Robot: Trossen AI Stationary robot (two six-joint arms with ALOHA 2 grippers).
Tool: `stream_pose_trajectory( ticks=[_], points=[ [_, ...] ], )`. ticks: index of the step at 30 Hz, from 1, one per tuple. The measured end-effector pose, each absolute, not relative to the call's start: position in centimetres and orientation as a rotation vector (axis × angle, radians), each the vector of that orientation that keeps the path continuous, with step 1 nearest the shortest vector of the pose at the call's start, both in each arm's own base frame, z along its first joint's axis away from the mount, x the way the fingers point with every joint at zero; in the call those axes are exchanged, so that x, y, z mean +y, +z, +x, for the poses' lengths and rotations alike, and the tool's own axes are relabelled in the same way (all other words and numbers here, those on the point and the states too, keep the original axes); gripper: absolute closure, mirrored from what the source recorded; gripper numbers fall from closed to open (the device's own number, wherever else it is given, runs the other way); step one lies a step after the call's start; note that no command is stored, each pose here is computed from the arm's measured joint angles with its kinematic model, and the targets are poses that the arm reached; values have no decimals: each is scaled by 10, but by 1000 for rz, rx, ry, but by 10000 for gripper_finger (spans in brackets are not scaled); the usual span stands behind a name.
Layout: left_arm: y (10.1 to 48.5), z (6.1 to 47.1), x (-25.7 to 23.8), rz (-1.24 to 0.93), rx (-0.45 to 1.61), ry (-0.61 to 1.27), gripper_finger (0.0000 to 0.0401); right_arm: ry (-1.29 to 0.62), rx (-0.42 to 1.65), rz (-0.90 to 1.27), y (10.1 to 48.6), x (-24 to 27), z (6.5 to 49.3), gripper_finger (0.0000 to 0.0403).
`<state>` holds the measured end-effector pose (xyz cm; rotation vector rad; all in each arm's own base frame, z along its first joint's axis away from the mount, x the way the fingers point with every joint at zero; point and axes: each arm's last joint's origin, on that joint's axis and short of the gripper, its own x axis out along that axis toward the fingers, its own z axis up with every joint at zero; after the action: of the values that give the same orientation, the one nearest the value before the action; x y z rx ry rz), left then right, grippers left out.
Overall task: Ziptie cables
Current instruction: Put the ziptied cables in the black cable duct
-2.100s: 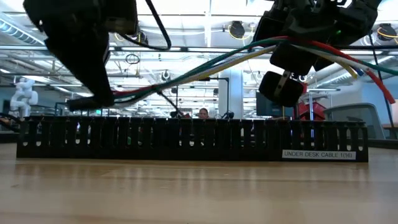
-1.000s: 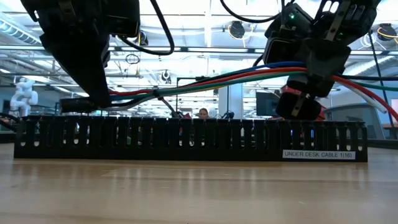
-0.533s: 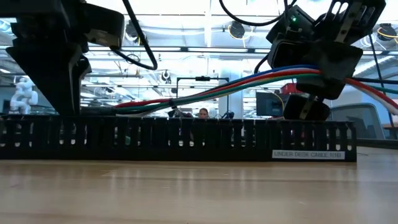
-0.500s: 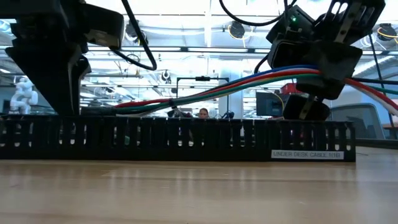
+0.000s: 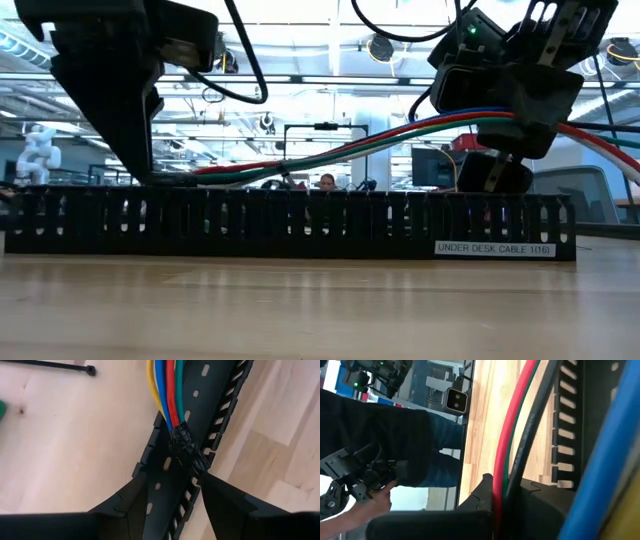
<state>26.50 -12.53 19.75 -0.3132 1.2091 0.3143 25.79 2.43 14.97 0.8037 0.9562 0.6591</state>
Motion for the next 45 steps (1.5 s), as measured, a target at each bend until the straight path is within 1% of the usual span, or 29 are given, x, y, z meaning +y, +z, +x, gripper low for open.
stream_pose_trajectory(
  ticks=[5,13,16,18,21,26,28,30,33,36,38,42,45],
  points=[
    [198,266,-124,-313,1205,319,223,679,971,789,150,32,257,359],
    [198,266,-124,-318,1204,320,223,675,984,758,148,39,256,273],
    [198,266,-125,-339,1228,292,223,681,990,749,148,39,255,242],
    [198,265,-126,-358,1248,274,223,688,989,735,147,39,255,225],
    [200,264,-126,-400,1241,295,223,689,992,728,147,39,254,209],
    [221,266,-122,-432,1152,293,223,696,990,711,147,39,254,198],
    [236,269,-118,-417,1066,302,223,697,992,706,146,39,253,197],
    [249,277,-113,-393,929,318,223,697,993,707,146,39,253,197],
    [254,291,-101,-411,829,306,223,696,996,708,146,39,253,197],
    [246,304,-84,-519,858,221,223,695,998,708,146,39,253,197],
    [241,306,-71,-500,901,226,223,695,998,707,146,39,253,197],
    [240,309,-46,-467,919,253,223,694,1003,707,146,39,253,197],
    [231,312,-34,-485,996,205,223,700,999,696,145,39,252,197]
  ],
)
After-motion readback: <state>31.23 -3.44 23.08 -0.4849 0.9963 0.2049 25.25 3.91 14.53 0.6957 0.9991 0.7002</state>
